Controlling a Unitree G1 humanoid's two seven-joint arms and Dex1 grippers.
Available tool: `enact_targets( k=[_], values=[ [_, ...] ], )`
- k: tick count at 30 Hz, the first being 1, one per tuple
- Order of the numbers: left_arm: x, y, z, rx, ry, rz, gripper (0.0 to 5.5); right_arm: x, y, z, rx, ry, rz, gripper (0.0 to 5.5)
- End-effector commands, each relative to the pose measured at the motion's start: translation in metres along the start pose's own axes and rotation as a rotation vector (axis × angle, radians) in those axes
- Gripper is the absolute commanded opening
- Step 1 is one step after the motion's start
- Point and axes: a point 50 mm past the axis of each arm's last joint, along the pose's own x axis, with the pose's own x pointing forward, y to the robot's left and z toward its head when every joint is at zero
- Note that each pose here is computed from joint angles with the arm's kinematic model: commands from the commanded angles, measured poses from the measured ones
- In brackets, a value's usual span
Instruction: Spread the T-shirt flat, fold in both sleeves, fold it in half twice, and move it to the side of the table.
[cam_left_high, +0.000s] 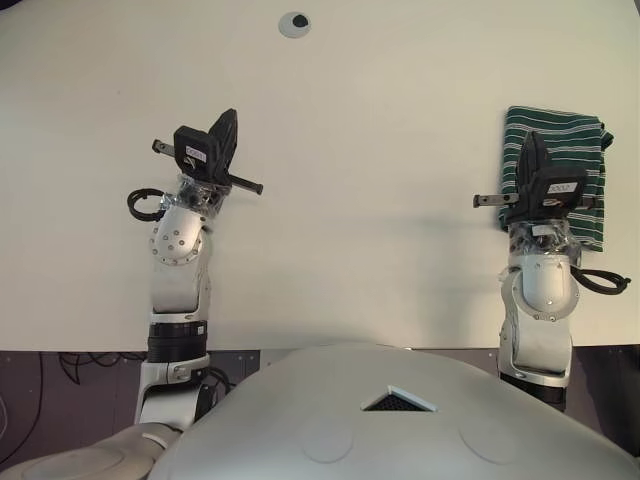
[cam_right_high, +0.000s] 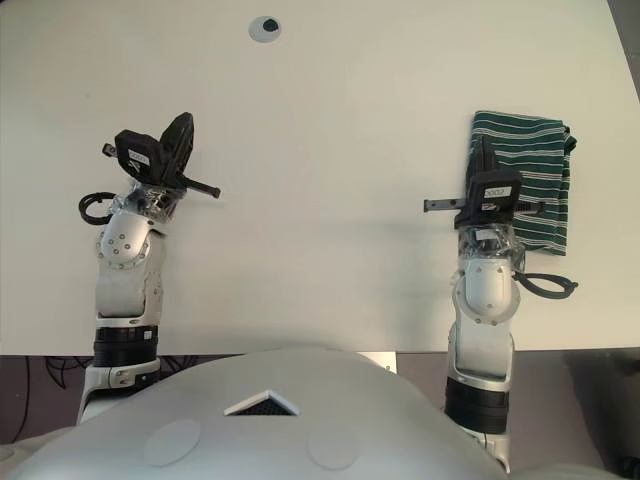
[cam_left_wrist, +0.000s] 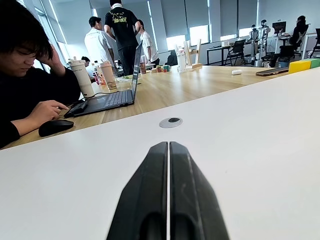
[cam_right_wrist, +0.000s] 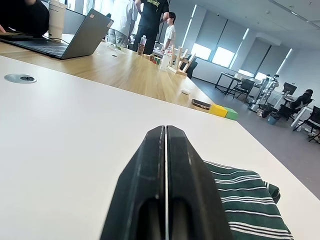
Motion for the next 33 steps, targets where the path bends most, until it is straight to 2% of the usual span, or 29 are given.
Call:
enact_targets(
  k=[1, 33],
  values=[
    [-0.0037, 0.0017, 0.0013, 0.008, 0.007, 0.007, 0.00, -0.0004, 0.0010, 0.0031, -0.013, 0.001, 0.017, 0.04],
    [-0.0067, 0.0016, 0.0013, 0.020, 0.009, 0.012, 0.00, -0.0008, 0.0047, -0.0011, -0.039, 0.021, 0.041, 0.04]
  ],
)
